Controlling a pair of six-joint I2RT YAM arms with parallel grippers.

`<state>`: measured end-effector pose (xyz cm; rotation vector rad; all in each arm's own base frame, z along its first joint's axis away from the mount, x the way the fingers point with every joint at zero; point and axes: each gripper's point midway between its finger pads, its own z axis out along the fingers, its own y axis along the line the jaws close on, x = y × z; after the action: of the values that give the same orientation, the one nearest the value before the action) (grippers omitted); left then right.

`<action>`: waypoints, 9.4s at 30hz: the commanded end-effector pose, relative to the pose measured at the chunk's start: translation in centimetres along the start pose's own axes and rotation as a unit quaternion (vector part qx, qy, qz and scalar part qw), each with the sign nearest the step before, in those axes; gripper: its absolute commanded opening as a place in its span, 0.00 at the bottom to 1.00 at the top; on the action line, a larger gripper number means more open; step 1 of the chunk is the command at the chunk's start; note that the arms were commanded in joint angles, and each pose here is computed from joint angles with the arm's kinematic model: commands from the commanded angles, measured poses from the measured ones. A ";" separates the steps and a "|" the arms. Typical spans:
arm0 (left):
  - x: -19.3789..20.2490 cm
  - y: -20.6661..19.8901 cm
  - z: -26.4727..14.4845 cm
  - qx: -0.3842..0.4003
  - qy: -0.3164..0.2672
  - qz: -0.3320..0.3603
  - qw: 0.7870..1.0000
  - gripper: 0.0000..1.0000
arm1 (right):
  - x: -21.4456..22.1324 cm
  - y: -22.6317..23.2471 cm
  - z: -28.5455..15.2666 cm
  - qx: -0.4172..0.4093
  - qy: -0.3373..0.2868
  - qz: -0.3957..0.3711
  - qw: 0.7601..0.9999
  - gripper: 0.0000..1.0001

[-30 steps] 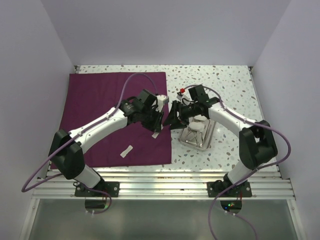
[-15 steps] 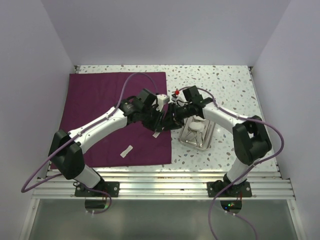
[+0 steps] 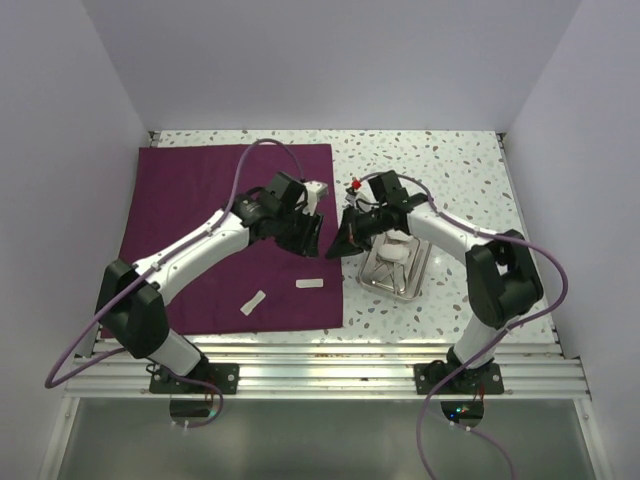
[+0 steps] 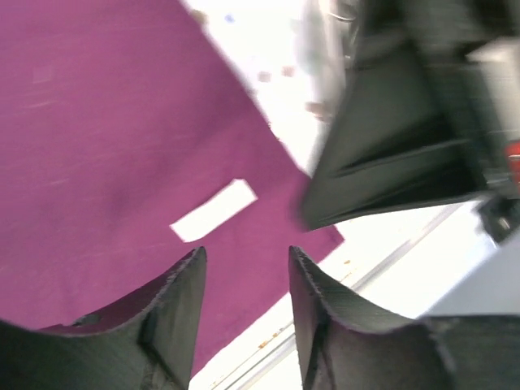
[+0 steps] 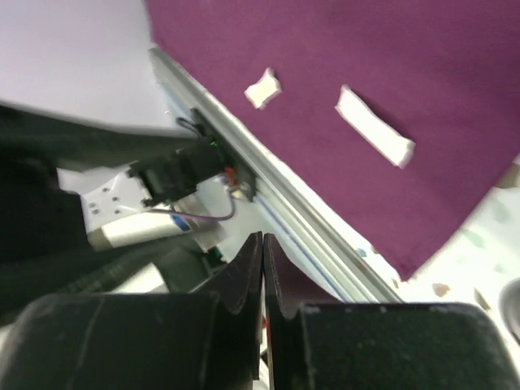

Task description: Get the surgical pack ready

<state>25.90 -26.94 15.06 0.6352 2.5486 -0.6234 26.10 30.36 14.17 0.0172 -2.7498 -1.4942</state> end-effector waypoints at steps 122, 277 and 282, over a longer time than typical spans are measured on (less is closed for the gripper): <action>16.9 13.6 -1.6 -0.281 0.181 -0.224 0.916 0.48 | 2.1 -11.2 -14.1 0.226 -0.100 -0.002 0.969 0.51; -2.5 5.6 -3.4 -0.074 -0.025 -0.263 0.962 0.57 | 0.9 -6.7 -6.1 0.221 -0.059 -0.074 0.971 0.00; 0.9 8.2 -1.6 -0.124 0.009 -0.246 0.961 0.55 | 0.8 -11.8 -10.0 0.323 -0.059 -0.047 0.943 0.08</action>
<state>29.61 -21.10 15.37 -0.1454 2.7243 -0.5734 26.78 19.77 10.94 0.0396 -3.1927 -0.8545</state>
